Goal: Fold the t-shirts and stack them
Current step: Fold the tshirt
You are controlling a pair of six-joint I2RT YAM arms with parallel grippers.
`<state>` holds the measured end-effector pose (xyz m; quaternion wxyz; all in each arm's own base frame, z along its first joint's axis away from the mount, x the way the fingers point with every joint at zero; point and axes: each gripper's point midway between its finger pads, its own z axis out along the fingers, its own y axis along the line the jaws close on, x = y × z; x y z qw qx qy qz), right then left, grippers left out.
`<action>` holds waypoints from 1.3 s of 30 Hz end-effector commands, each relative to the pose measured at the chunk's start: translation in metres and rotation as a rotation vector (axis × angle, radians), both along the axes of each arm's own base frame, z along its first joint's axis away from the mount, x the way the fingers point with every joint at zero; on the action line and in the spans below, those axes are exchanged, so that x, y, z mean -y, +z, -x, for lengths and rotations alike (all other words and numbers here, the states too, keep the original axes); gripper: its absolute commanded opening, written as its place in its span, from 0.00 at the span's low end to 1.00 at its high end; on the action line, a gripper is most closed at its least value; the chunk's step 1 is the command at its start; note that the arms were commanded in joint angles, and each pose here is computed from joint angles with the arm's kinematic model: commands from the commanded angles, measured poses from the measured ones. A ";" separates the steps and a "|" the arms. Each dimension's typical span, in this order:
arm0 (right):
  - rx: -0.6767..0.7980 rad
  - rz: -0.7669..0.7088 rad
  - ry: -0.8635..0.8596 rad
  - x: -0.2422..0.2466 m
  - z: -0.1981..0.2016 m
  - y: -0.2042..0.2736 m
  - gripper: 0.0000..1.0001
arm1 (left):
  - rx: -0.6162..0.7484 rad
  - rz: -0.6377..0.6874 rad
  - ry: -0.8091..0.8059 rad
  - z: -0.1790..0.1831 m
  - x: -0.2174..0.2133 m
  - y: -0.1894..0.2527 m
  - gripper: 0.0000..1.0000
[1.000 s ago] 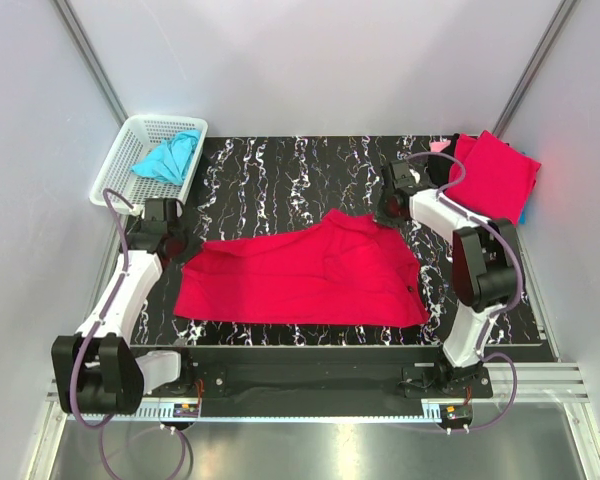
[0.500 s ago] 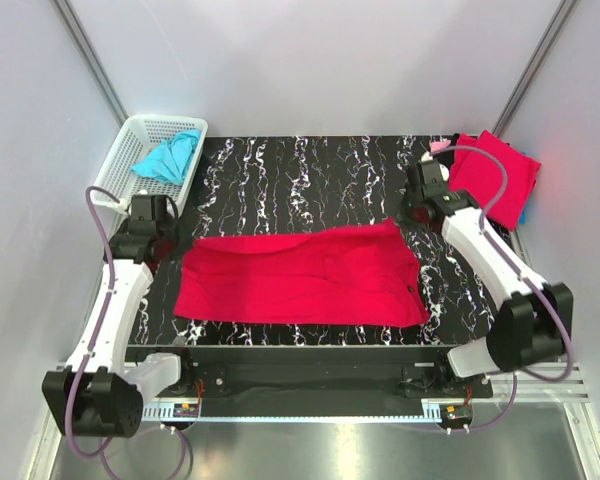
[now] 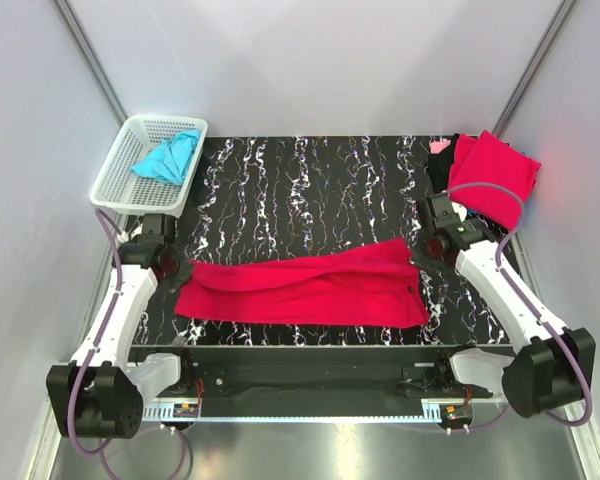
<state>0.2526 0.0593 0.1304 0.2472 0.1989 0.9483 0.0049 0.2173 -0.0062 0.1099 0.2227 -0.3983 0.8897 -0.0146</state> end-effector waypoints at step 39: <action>0.114 -0.247 0.009 -0.021 0.054 0.037 1.00 | 0.101 0.086 0.144 0.025 0.004 -0.004 0.29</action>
